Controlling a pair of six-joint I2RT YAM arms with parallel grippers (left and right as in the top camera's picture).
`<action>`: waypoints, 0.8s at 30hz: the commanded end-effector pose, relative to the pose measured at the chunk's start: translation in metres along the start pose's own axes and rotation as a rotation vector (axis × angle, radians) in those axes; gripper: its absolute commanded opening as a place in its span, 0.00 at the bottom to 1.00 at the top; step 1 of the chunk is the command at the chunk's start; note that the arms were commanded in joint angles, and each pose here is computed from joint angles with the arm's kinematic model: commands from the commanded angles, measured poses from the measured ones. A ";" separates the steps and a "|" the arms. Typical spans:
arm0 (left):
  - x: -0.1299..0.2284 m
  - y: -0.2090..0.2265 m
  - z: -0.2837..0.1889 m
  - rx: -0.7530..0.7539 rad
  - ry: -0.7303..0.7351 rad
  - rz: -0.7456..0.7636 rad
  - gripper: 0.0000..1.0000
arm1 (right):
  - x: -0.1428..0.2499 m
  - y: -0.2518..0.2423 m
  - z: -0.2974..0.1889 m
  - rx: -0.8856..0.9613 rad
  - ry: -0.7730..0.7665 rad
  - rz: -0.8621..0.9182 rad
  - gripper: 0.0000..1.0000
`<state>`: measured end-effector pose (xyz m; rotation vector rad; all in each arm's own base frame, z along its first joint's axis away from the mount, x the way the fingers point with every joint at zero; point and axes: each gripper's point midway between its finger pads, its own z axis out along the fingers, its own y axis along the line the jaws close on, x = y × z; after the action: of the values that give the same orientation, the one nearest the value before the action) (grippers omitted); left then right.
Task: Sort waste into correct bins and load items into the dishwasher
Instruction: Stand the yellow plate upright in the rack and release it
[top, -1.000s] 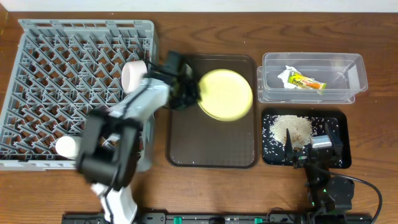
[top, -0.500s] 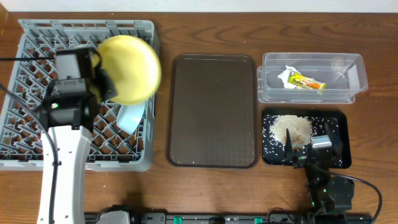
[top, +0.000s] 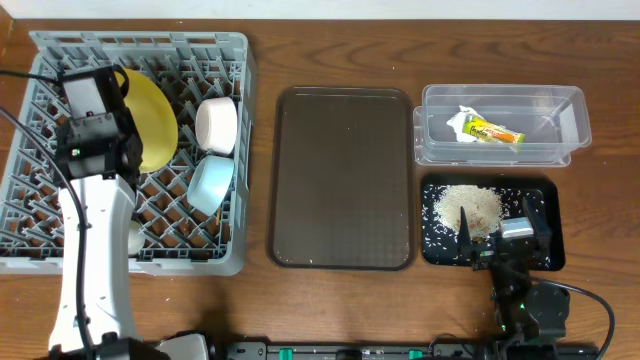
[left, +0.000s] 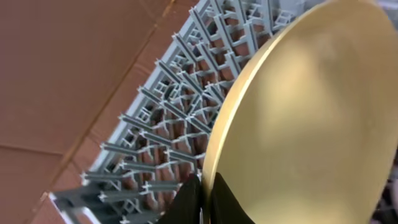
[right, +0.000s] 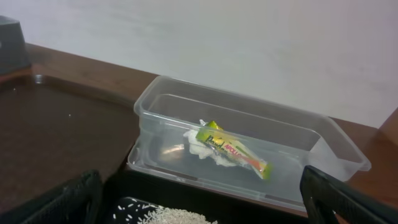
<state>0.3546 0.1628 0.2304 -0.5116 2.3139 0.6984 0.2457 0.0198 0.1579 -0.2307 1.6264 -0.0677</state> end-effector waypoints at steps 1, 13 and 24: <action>0.005 0.001 0.009 -0.029 0.023 0.094 0.08 | 0.000 -0.002 0.000 0.006 -0.001 -0.006 0.99; 0.011 -0.031 -0.004 0.037 0.027 0.140 0.41 | 0.000 -0.002 0.000 0.006 -0.001 -0.006 0.99; 0.025 -0.085 -0.076 0.347 0.008 0.101 0.48 | 0.000 -0.002 0.000 0.006 0.000 -0.006 0.99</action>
<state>0.3531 0.0582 0.2234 -0.1474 2.4446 0.4426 0.2457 0.0198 0.1579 -0.2307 1.6264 -0.0677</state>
